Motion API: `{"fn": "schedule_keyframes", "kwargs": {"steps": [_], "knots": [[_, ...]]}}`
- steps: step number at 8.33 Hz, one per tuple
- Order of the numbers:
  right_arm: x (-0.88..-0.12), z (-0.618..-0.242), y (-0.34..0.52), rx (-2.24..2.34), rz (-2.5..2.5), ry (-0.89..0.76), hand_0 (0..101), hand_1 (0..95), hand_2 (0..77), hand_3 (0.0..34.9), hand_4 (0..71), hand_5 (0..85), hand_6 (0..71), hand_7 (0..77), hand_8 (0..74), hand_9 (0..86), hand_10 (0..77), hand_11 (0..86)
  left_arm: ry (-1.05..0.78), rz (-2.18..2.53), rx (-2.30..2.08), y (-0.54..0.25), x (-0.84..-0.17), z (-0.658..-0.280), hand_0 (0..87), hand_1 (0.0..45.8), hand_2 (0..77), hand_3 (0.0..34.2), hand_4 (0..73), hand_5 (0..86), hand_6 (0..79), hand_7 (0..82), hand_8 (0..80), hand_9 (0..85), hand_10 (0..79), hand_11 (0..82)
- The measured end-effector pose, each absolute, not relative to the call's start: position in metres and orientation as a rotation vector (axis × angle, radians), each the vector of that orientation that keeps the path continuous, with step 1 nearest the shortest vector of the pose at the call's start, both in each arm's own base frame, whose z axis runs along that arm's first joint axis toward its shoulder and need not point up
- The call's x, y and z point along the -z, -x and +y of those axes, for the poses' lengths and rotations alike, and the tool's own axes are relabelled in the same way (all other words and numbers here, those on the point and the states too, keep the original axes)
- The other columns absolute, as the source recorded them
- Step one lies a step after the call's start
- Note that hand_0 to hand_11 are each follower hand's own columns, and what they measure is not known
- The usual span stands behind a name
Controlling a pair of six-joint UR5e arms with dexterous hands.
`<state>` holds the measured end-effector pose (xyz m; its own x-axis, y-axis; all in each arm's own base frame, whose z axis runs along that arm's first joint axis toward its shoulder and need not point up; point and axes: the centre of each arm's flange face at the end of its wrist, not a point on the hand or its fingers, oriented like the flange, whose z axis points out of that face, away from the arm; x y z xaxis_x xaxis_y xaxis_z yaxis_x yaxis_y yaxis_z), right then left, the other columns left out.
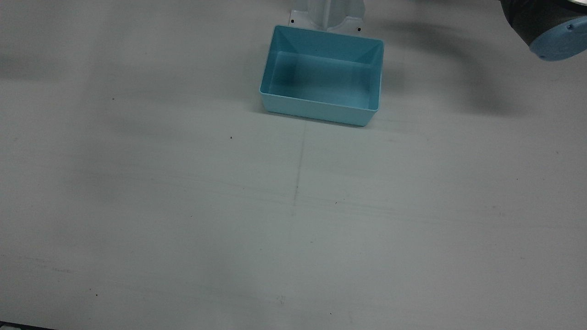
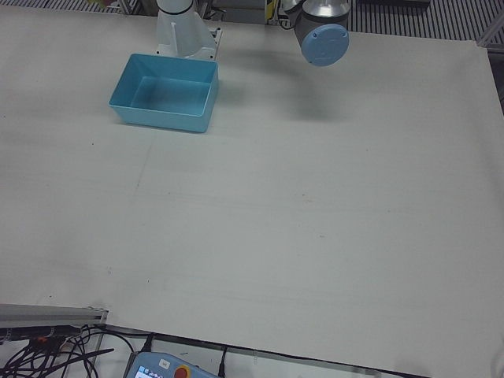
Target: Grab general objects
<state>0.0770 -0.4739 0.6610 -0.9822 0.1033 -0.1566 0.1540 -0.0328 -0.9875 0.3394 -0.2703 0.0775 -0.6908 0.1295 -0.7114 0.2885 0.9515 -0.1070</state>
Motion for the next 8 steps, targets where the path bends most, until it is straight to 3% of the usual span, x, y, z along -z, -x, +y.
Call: {"fn": "schedule_keyframes", "kwargs": {"steps": [1, 2, 3, 4, 5, 6, 7, 8], "knots": [[-0.661, -0.474, -0.077, 2.214, 2.16, -0.288, 0, 2.2, 68.7, 0.0, 0.0, 0.5, 0.0, 0.0, 0.0, 0.5, 0.0, 0.5, -0.293, 2.337, 0.27, -0.34, -0.078, -0.271, 57.7, 0.0, 1.6, 0.0, 24.0, 19.6, 32.7, 44.7, 10.4, 30.0, 20.7, 29.5], [-0.661, -0.474, -0.077, 2.214, 2.159, -0.287, 0, 2.2, 68.7, 0.0, 0.0, 0.5, 0.0, 0.0, 0.0, 0.5, 0.0, 0.5, -0.293, 2.338, 0.271, -0.34, -0.077, -0.271, 53.1, 0.0, 0.5, 0.0, 24.0, 10.4, 18.5, 38.7, 10.4, 15.8, 20.7, 27.8], [-0.661, -0.474, -0.077, 2.214, 2.159, -0.287, 0, 2.2, 68.7, 0.0, 0.0, 0.5, 0.0, 0.0, 0.0, 0.5, 0.0, 0.5, -0.294, 2.339, 0.271, -0.34, -0.078, -0.271, 50.6, 0.0, 0.5, 0.0, 24.0, 10.4, 13.6, 26.2, 8.7, 11.4, 20.7, 27.8], [-0.661, -0.474, -0.077, 2.214, 2.159, -0.287, 0, 2.2, 68.7, 0.0, 0.0, 0.5, 0.0, 0.0, 0.0, 0.5, 0.0, 0.5, -0.295, 2.34, 0.271, -0.341, -0.077, -0.272, 50.2, 0.0, 0.5, 0.0, 22.4, 9.8, 13.6, 20.7, 8.7, 11.4, 20.7, 27.8], [-0.661, -0.474, -0.077, 2.214, 2.159, -0.287, 0, 2.2, 68.7, 0.0, 0.0, 0.5, 0.0, 0.0, 0.0, 0.5, 0.0, 0.5, -0.296, 2.339, 0.272, -0.341, -0.077, -0.272, 50.2, 0.0, 0.5, 0.0, 22.4, 9.8, 13.6, 20.7, 8.7, 11.4, 20.7, 27.8], [-0.661, -0.474, -0.077, 2.214, 2.159, -0.287, 0, 2.2, 68.7, 0.0, 0.0, 0.5, 0.0, 0.0, 0.0, 0.5, 0.0, 0.5, -0.296, 2.339, 0.278, -0.341, -0.077, -0.275, 43.0, 0.0, 0.5, 0.0, 20.2, 9.3, 13.6, 20.2, 8.7, 11.4, 20.7, 26.7], [-0.661, -0.474, -0.077, 2.214, 2.159, -0.287, 0, 2.2, 68.7, 0.0, 0.0, 0.5, 0.0, 0.0, 0.0, 0.5, 0.0, 0.5, -0.302, 2.338, 0.295, -0.336, -0.078, -0.282, 41.8, 0.0, 0.5, 0.0, 20.7, 9.8, 13.6, 20.2, 8.7, 11.4, 20.7, 26.7], [-0.661, -0.474, -0.077, 2.214, 2.159, -0.287, 0, 2.2, 68.7, 0.0, 0.0, 0.5, 0.0, 0.0, 0.0, 0.5, 0.0, 0.5, -0.339, 2.337, 0.337, -0.321, -0.081, -0.301, 40.8, 0.0, 0.5, 0.0, 20.7, 9.8, 13.6, 20.2, 8.7, 11.4, 20.7, 26.2]]}}
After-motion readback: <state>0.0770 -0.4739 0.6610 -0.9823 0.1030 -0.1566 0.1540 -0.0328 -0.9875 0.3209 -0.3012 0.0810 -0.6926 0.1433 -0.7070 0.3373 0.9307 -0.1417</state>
